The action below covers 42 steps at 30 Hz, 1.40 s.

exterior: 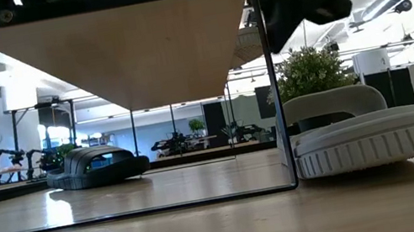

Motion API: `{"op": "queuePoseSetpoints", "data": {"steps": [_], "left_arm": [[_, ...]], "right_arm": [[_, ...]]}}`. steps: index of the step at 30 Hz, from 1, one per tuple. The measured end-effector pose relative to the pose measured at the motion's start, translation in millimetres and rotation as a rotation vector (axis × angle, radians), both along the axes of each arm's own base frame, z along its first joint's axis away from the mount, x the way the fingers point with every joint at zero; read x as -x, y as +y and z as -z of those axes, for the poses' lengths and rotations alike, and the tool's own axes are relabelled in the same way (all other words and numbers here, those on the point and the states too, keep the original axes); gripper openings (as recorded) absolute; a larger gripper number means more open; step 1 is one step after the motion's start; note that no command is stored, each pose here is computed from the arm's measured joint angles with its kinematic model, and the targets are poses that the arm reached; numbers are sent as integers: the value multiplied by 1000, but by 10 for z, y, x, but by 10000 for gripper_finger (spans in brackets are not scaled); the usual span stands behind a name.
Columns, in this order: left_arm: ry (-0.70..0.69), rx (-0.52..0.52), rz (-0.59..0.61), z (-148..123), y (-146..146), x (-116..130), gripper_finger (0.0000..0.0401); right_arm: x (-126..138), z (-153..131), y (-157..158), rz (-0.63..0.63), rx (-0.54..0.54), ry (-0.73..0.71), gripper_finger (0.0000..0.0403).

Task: Pick and place slides into the shelf
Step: Put the right gray slide on the shelf

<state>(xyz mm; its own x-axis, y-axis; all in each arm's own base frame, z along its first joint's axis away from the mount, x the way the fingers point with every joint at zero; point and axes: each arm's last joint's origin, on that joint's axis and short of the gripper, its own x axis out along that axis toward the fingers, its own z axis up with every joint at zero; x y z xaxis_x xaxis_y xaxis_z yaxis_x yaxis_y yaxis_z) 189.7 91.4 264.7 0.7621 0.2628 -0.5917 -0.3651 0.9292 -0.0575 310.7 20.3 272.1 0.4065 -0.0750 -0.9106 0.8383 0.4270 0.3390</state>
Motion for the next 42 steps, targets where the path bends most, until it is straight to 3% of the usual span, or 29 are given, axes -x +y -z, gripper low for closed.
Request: {"op": "queuePoseSetpoints", "data": {"steps": [10,19,36,40,42], "left_arm": [[-17,54,4,-13,-26,24,0],[36,72,-20,10,-81,142,0],[38,56,-40,-25,-130,261,0],[8,22,-22,-105,-182,352,0],[-25,-14,-3,-164,-218,414,0]], "right_arm": [[-46,-20,-344,7,47,-38,13],[-66,-35,-466,-15,79,-62,13],[-7,-22,-419,-58,59,-3,13],[92,-54,-251,-152,81,55,13],[149,-95,-116,-236,146,71,13]]}}
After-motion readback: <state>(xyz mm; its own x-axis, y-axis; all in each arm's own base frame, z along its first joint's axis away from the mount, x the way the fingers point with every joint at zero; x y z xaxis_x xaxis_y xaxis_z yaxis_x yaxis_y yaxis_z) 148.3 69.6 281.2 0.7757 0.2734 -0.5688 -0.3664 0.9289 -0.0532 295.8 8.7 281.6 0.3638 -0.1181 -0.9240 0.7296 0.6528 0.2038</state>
